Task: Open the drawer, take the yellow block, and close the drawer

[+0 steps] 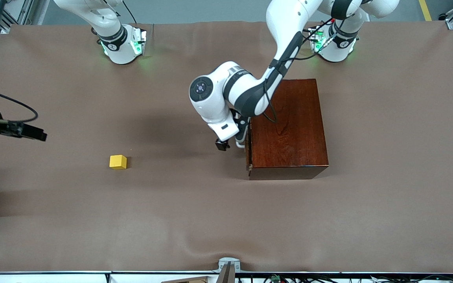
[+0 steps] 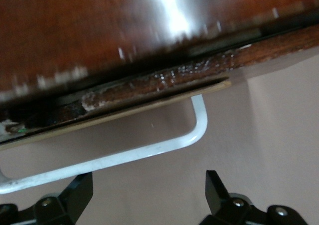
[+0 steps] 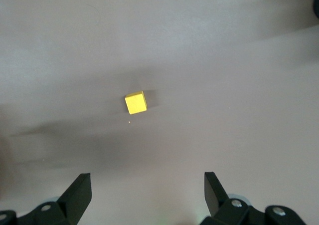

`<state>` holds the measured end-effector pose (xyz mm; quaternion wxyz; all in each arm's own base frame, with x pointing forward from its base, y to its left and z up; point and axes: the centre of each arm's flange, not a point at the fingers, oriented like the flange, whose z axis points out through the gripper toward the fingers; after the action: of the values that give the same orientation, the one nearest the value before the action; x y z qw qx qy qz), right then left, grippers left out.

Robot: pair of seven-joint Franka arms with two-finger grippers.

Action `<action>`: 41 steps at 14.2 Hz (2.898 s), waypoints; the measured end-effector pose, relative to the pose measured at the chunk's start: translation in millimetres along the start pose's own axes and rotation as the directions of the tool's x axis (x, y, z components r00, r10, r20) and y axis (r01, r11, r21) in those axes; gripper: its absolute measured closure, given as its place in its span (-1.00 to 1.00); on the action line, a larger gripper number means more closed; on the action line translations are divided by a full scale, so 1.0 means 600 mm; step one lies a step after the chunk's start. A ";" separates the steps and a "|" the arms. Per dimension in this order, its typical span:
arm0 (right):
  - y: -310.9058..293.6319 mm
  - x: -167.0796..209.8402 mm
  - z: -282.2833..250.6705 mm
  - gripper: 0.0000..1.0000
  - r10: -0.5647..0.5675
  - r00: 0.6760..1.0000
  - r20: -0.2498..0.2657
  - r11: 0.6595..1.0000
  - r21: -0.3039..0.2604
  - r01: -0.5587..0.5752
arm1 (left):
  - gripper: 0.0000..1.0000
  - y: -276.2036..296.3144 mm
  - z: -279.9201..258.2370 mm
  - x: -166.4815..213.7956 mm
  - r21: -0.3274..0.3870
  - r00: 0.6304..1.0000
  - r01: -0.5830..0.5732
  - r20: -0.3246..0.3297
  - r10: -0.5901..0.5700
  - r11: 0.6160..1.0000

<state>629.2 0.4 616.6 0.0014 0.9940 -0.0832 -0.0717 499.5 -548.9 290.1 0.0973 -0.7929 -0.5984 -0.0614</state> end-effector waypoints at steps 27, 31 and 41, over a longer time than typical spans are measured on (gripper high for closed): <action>0.054 -0.173 -0.074 -1.00 -0.087 0.990 -0.108 0.996 -0.008 0.087 | -1.00 -0.184 -0.377 0.825 -0.192 0.708 -0.675 0.104 0.699 0.712; 0.057 -0.172 -0.074 -1.00 -0.132 0.985 -0.107 0.991 -0.020 0.130 | -1.00 -0.210 -0.361 0.905 -0.207 0.511 -0.833 0.070 0.857 0.513; 0.061 -0.171 -0.074 -1.00 -0.130 0.986 -0.107 0.992 -0.021 0.128 | -1.00 -0.232 -0.414 0.865 -0.202 0.287 -0.940 -0.032 0.957 0.275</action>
<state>529.1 -19.1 675.6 0.0081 0.9996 -0.0179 -0.0182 513.7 -82.4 654.2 0.0134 -0.9999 -0.0043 -0.0074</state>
